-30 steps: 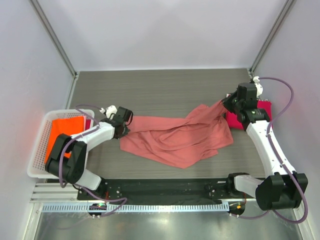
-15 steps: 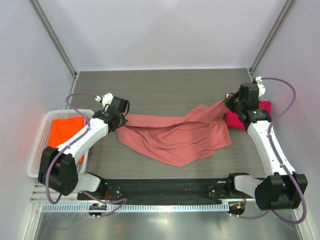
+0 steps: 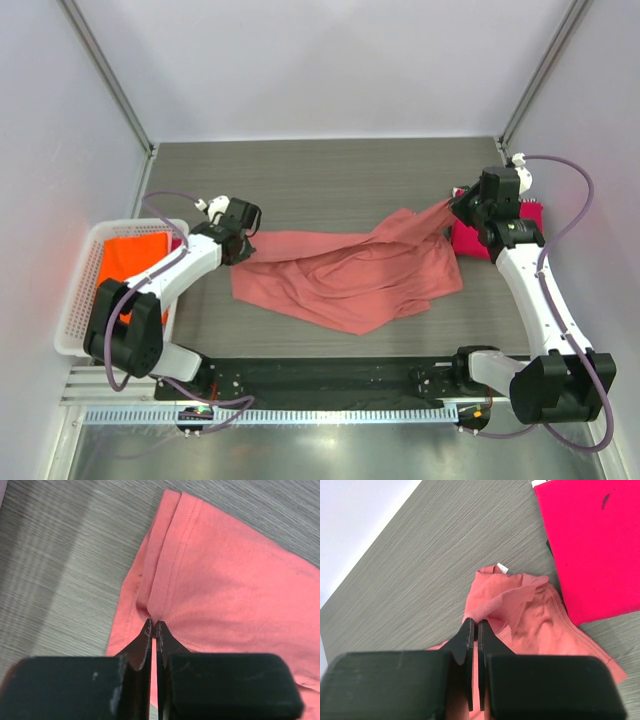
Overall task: Fold and stack the t-shirts
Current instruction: Flatten the tshirt out
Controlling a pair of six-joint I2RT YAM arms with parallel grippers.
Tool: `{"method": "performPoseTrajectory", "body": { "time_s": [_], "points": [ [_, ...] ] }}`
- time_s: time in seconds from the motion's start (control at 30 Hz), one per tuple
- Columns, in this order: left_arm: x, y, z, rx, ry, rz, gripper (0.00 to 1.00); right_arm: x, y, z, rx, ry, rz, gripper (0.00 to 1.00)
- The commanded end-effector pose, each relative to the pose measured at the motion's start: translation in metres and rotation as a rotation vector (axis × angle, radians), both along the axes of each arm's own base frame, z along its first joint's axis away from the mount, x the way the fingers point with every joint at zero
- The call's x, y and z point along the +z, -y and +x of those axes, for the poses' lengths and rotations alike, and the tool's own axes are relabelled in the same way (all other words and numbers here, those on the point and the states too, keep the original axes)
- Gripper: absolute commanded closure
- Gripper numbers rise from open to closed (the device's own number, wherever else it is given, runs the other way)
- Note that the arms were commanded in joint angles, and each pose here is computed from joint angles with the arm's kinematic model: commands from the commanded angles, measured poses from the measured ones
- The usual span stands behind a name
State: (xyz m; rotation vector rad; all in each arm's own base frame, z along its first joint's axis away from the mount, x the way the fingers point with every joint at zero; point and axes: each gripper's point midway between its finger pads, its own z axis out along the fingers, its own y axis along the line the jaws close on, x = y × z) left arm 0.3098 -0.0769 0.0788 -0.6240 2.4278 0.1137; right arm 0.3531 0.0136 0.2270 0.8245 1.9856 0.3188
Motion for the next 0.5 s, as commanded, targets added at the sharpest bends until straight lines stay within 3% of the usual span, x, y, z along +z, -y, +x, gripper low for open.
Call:
{"method": "performPoseTrajectory", "body": {
  "time_s": [0.0, 0.13, 0.27, 0.47],
  "points": [
    [0.013, 0.003, 0.009, 0.003, 0.057, -0.025, 1.00, 0.018, 0.006, 0.001, -0.010, 0.055, -0.028, 0.99],
    [0.025, 0.001, 0.025, 0.024, 0.093, -0.084, 1.00, 0.005, -0.005, 0.020, 0.049, 0.051, -0.006, 0.99],
    [0.034, 0.006, 0.066, 0.037, 0.090, -0.291, 1.00, 0.011, -0.024, 0.052, 0.147, 0.072, 0.044, 0.99],
    [0.128, 0.002, 0.132, 0.041, 0.234, -0.344, 1.00, 0.081, -0.046, 0.108, 0.251, 0.213, 0.096, 0.99]
  ]
}}
